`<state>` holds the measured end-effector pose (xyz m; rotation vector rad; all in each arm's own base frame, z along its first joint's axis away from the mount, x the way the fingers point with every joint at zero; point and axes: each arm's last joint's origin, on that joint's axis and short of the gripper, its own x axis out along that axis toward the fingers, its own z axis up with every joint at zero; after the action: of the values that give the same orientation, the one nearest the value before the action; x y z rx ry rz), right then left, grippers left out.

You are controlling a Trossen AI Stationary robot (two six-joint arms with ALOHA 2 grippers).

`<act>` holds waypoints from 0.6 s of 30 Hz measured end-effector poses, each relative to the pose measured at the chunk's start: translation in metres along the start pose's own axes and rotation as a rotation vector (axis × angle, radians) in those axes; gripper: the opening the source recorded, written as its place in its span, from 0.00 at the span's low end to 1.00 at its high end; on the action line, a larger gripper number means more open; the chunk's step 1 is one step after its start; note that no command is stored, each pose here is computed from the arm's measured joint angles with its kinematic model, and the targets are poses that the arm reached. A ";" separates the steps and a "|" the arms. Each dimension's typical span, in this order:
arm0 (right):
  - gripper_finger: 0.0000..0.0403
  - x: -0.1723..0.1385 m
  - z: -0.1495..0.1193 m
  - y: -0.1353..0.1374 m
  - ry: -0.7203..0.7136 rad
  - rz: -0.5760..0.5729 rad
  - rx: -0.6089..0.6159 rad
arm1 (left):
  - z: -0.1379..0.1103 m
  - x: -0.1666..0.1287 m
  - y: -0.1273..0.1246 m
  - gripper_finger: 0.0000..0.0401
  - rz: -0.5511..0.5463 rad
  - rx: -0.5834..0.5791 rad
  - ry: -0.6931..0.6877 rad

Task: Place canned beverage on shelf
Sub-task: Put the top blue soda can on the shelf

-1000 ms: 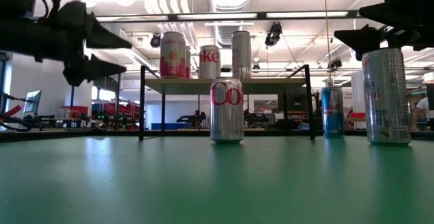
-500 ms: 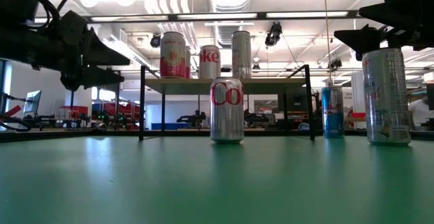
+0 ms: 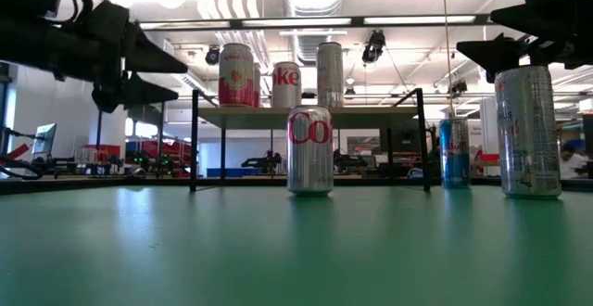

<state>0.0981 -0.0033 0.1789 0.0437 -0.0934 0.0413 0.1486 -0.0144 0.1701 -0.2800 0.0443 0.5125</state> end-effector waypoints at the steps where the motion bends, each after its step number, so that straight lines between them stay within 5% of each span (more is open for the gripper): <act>1: 0.89 0.000 0.000 0.000 0.000 0.000 0.000 | 0.002 0.001 -0.001 0.95 0.000 -0.001 -0.001; 11: 0.89 -0.001 0.001 0.001 -0.010 0.030 0.084 | 0.024 0.012 -0.020 0.95 -0.006 -0.021 -0.023; 18: 0.89 -0.001 0.003 0.000 -0.030 -0.005 -0.124 | 0.049 0.026 -0.042 0.95 -0.018 -0.049 -0.052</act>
<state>0.0967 -0.0033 0.1815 -0.0792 -0.1261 0.0302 0.1905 -0.0240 0.2252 -0.3146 -0.0217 0.5034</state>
